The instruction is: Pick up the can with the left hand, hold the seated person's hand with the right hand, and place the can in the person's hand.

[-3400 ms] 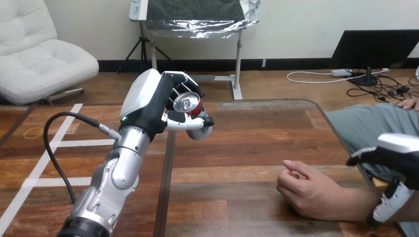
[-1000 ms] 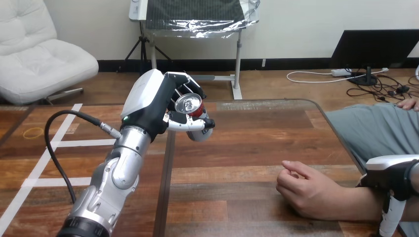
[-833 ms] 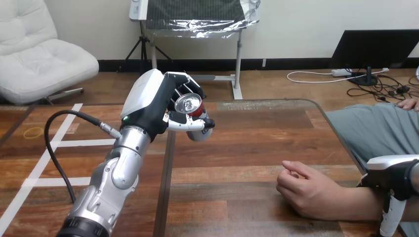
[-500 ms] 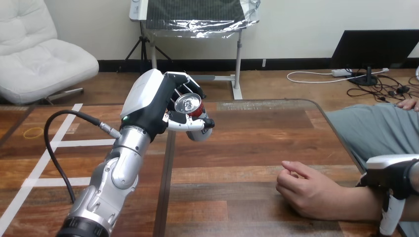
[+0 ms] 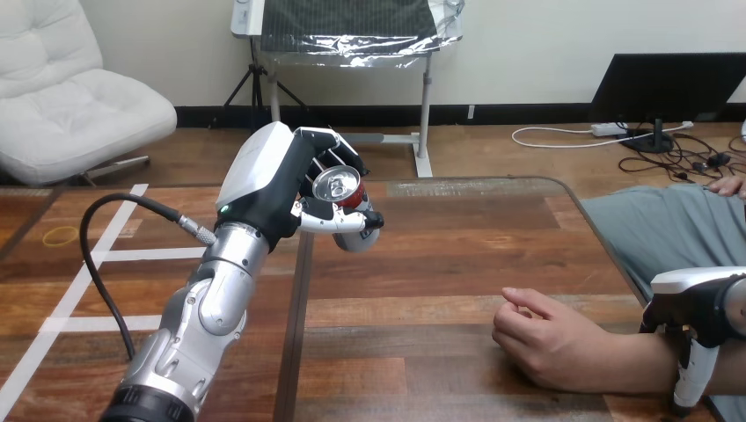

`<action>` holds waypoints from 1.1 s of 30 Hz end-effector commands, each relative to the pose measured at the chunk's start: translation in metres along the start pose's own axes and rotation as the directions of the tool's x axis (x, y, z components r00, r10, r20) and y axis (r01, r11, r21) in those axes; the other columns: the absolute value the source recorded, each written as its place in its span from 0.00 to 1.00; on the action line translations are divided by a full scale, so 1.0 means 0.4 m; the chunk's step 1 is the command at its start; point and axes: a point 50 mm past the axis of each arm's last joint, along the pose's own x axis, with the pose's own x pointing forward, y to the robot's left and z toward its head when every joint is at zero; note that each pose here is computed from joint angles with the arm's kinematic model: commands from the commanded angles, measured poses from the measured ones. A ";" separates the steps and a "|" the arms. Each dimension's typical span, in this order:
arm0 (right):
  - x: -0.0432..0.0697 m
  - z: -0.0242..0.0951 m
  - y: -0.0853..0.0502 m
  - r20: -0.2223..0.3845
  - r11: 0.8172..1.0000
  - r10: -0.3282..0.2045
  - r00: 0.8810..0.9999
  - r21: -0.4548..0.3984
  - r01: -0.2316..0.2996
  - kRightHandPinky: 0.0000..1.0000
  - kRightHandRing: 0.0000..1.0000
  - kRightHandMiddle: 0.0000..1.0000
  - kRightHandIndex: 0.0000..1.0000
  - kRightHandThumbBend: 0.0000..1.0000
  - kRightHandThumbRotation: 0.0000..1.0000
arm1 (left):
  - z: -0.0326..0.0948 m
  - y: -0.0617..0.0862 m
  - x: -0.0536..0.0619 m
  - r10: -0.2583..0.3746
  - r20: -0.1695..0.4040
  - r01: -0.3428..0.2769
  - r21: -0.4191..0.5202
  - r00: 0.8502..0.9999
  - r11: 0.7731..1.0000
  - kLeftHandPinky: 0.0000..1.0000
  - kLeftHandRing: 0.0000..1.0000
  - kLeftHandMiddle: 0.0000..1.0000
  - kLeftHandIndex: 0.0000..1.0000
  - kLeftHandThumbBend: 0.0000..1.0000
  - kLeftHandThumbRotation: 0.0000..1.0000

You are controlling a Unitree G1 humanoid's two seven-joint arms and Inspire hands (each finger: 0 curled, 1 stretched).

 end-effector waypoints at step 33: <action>0.032 0.016 0.032 -0.011 1.000 0.024 1.000 0.013 -0.024 0.18 0.27 0.39 0.54 0.67 0.00 | 0.066 0.046 0.049 0.074 0.081 -0.074 0.003 0.994 0.997 0.36 0.41 0.47 0.50 0.62 0.00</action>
